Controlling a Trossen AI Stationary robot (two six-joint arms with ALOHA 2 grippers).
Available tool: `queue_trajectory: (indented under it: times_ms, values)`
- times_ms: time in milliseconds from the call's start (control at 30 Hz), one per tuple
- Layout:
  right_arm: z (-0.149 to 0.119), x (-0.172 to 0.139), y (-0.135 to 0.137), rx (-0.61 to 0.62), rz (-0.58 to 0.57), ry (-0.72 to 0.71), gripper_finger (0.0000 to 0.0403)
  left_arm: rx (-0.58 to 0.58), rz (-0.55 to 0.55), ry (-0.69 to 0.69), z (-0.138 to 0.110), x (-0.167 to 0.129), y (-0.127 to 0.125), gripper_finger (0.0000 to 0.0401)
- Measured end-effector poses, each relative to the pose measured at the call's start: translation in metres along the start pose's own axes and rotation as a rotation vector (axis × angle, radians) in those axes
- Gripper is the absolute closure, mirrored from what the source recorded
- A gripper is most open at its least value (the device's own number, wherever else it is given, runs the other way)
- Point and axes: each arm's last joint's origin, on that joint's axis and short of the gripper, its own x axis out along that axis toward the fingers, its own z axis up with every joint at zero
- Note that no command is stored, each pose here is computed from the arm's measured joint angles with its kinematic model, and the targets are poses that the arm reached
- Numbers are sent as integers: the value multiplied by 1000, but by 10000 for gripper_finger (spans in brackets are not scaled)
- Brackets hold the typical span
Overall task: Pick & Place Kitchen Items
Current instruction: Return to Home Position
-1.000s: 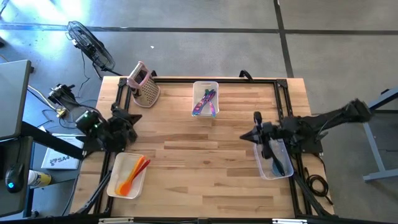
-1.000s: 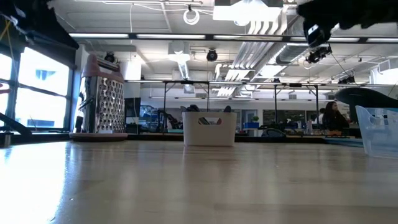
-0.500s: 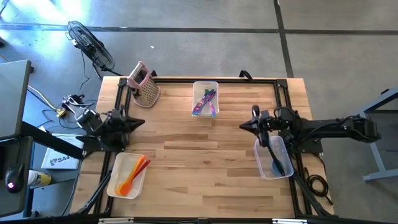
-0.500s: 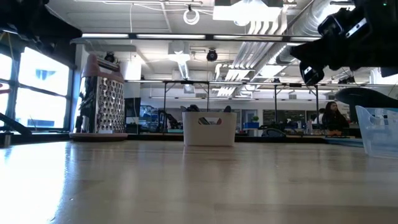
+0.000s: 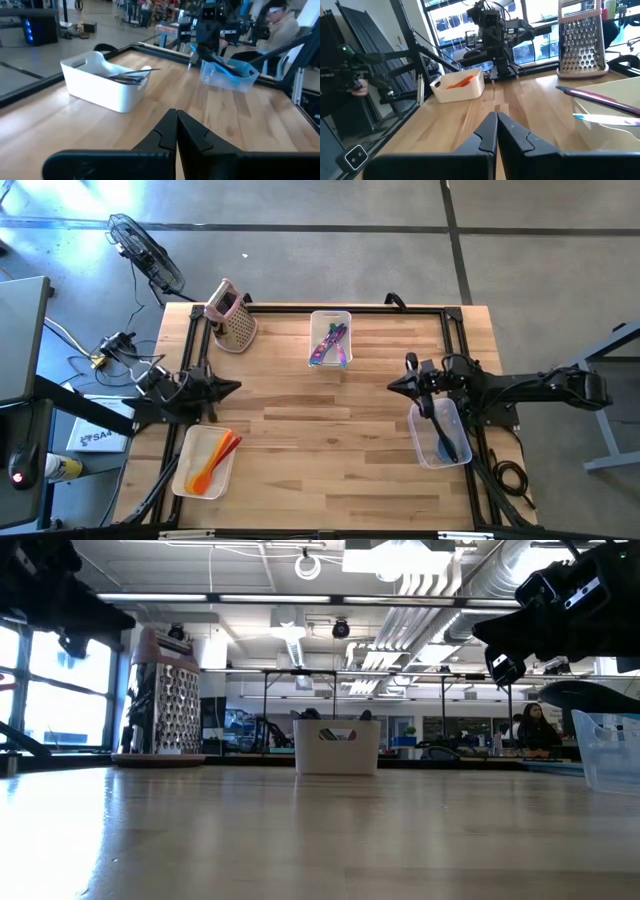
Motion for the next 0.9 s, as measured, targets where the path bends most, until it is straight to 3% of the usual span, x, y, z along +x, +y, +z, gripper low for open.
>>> queue_trajectory:
  times_ms: [133, 267, 433, 733, 900]
  values:
    - [-1, 0, -1, 5, -4, 11, 398, -11, -19, -5, -22, 7, -3, 401]
    - [-4, 2, -2, 13, -9, 31, 399, 11, -71, 7, -22, 9, -7, 401]
    - [-8, 3, -4, -7, -35, 59, 398, 17, -54, 6, -23, 9, -6, 401]
    - [-14, 5, -9, 15, -141, 94, 398, 184, 146, -29, -24, 9, 0, 401]
    - [-14, 4, -11, 9, -227, 76, 398, 252, 127, -15, -24, 10, 1, 401]
